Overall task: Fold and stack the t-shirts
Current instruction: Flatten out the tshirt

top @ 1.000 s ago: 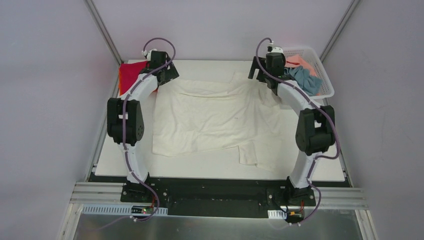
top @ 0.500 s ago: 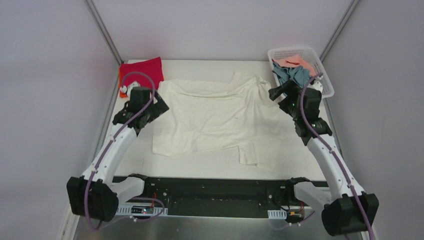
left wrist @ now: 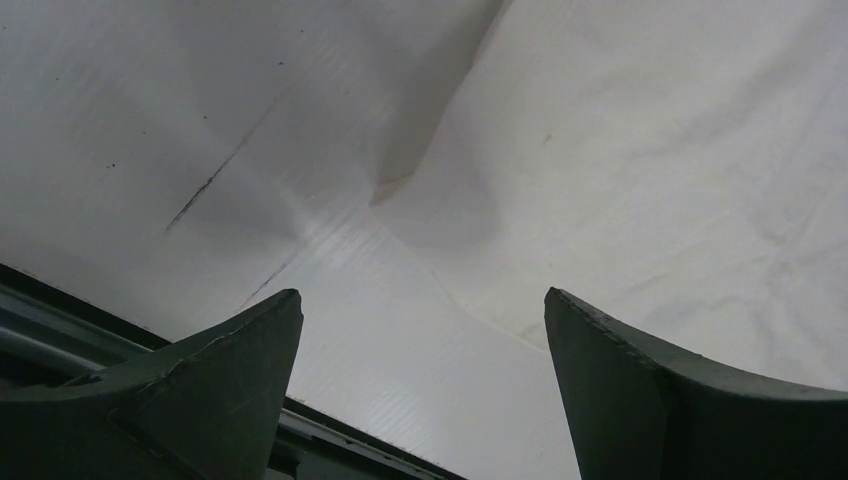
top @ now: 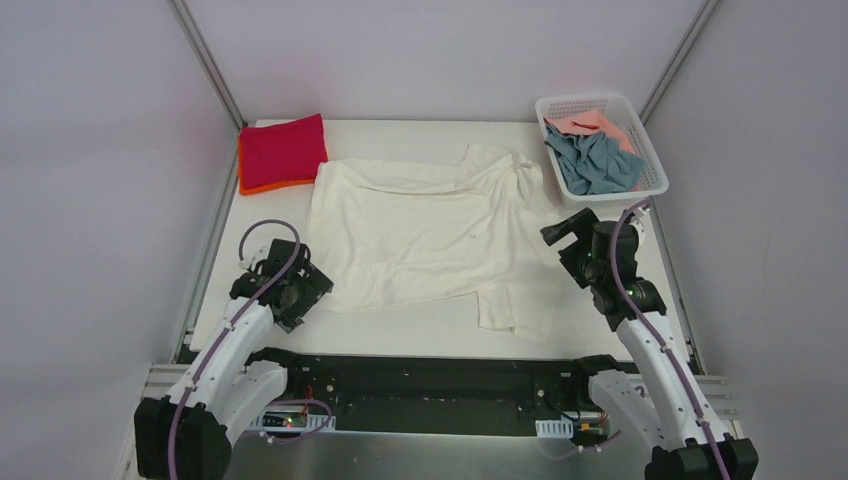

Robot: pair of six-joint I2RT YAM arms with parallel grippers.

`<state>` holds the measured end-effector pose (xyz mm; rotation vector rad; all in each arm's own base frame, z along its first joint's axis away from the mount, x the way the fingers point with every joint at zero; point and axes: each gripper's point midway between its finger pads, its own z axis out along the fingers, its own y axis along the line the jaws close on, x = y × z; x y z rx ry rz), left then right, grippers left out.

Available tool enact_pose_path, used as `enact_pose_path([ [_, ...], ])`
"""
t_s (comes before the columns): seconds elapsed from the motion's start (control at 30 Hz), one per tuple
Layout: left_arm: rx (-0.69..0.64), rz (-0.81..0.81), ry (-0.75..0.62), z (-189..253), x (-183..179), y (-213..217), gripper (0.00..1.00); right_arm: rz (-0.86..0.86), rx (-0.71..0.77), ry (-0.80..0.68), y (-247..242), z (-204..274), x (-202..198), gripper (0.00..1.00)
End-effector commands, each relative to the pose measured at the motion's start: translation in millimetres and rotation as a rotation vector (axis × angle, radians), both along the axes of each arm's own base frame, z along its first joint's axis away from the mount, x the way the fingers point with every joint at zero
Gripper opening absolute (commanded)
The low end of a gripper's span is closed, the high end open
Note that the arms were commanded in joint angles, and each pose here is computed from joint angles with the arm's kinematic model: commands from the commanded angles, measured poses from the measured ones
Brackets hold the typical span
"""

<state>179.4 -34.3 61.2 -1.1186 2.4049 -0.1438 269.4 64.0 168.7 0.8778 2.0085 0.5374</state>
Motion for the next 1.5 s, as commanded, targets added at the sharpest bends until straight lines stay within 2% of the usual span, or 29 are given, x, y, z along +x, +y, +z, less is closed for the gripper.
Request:
enact_pose_path([
  [0.0, 0.013, 0.079, 0.059, -18, 1, 4, 0.88, -0.014, 0.028, 0.062, 2, -13, -2, 0.99],
  [0.17, -0.005, 0.118, 0.069, -40, 14, 0, 0.69, 0.012, 0.035, 0.101, 7, -19, -1, 0.99],
  [0.33, 0.033, 0.152, 0.084, -55, 19, 7, 0.59, 0.016, 0.036, 0.135, 8, -27, -7, 0.99],
  [0.4, 0.047, 0.156, 0.092, -59, 20, 9, 0.51, 0.006, 0.034, 0.155, 6, -31, -11, 0.99],
  [0.43, 0.042, 0.148, 0.094, -61, 21, 7, 0.42, 0.008, 0.032, 0.171, 6, -34, -14, 0.99],
  [0.5, 0.024, 0.13, 0.099, -64, 22, 3, 0.01, 0.013, 0.017, 0.221, 4, -41, -25, 0.99],
  [0.67, 0.024, 0.107, 0.084, -64, 23, 2, 0.0, 0.095, -0.053, 0.423, 8, -68, -74, 0.98],
  [0.8, 0.021, 0.102, 0.057, -60, 25, 2, 0.0, 0.071, -0.201, 0.61, -8, -81, -127, 0.95],
  [0.93, 0.018, 0.092, 0.051, -58, 27, 1, 0.0, 0.046, -0.169, 0.694, -7, -90, -149, 0.86],
  [1.17, 0.017, 0.083, 0.062, -59, 26, 0, 0.0, 0.038, -0.133, 0.772, 6, -113, -148, 0.71],
  [1.47, 0.039, 0.073, 0.076, -62, 24, 3, 0.0, 0.057, -0.137, 0.827, 20, -146, -133, 0.64],
])
